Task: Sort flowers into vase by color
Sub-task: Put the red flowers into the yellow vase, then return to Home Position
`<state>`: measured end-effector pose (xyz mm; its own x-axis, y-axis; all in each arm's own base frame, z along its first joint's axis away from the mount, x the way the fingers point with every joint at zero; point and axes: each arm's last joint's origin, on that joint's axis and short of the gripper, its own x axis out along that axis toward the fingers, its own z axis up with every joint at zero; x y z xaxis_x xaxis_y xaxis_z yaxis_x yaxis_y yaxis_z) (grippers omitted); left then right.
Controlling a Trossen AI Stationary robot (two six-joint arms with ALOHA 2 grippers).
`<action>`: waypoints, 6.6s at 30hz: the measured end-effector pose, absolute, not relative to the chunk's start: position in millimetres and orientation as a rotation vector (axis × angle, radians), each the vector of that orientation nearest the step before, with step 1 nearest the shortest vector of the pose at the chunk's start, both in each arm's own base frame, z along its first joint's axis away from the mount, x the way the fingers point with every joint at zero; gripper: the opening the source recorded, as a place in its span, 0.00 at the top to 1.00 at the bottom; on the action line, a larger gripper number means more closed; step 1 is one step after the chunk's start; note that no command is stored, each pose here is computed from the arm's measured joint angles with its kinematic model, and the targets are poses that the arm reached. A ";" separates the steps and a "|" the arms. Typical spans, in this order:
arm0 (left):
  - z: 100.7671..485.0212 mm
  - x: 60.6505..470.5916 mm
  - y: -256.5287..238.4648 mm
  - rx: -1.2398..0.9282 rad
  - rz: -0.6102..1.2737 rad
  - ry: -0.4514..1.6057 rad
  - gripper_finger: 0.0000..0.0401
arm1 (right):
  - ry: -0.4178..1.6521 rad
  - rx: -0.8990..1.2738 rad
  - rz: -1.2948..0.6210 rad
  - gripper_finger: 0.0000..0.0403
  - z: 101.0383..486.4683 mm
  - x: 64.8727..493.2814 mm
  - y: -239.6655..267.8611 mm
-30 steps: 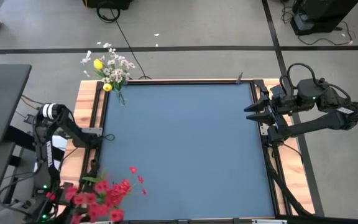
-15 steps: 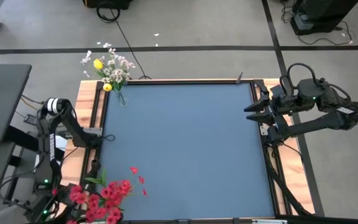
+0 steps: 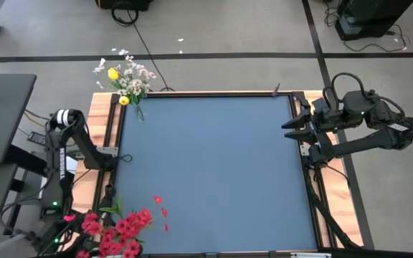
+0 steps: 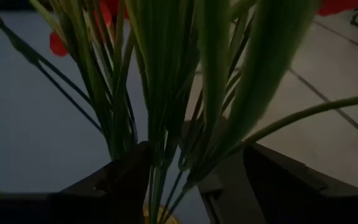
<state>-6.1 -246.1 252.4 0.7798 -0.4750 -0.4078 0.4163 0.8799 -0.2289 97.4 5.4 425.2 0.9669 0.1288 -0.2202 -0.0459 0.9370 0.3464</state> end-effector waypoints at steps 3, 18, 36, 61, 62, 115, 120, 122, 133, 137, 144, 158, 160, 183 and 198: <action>257.7 -2.1 -245.3 -0.142 -0.467 0.528 0.35 | 0.243 0.346 0.090 0.58 425.2 97.4 5.3; 262.7 20.6 -241.0 -0.299 -0.412 0.737 0.35 | 0.243 0.346 0.090 0.58 425.2 97.4 5.4; 302.6 42.9 -172.2 -0.599 -0.439 1.130 0.35 | 0.243 0.346 0.090 0.58 425.3 97.3 5.3; 389.3 15.4 -72.7 -1.292 -1.127 0.982 0.35 | 0.243 0.346 0.090 0.58 425.2 97.4 5.4; 393.8 15.8 -70.2 -1.313 -1.148 0.909 0.35 | 0.242 0.346 0.090 0.58 425.3 97.3 5.3; 391.2 165.3 -35.4 0.001 -0.144 -0.105 0.53 | 0.243 0.346 0.090 0.58 425.2 97.4 5.3; 381.2 147.0 -19.3 0.013 -0.069 0.032 0.65 | 0.242 0.346 0.090 0.58 425.3 97.3 5.3; 374.6 135.7 -11.4 0.022 0.009 0.111 0.70 | 0.242 0.346 0.090 0.58 425.3 97.4 5.4; 345.8 126.8 -1.1 -0.071 0.099 0.340 0.99 | 0.044 0.051 0.022 0.58 442.7 103.8 2.4; 352.1 136.4 -3.0 0.017 0.072 0.223 0.99 | -0.117 -0.069 -0.106 0.58 458.7 107.7 -1.1; 301.7 145.4 -3.3 0.033 0.085 0.201 0.99 | 0.101 -0.004 -0.192 0.58 396.8 122.1 -3.5; 240.3 130.8 -0.6 -0.010 0.153 0.058 1.00 | -0.160 0.226 -0.239 0.58 251.2 108.1 -6.5; 232.3 128.7 -0.5 -0.011 0.153 0.049 1.00 | -0.150 0.225 -0.230 0.58 240.7 105.3 -6.3; 186.1 100.0 1.5 -0.075 0.167 -0.038 1.00 | -0.143 0.300 -0.280 0.58 182.7 95.6 -7.8; 163.9 101.6 -0.9 0.006 0.089 0.032 1.00 | -0.093 0.248 -0.287 0.58 170.7 96.5 -7.8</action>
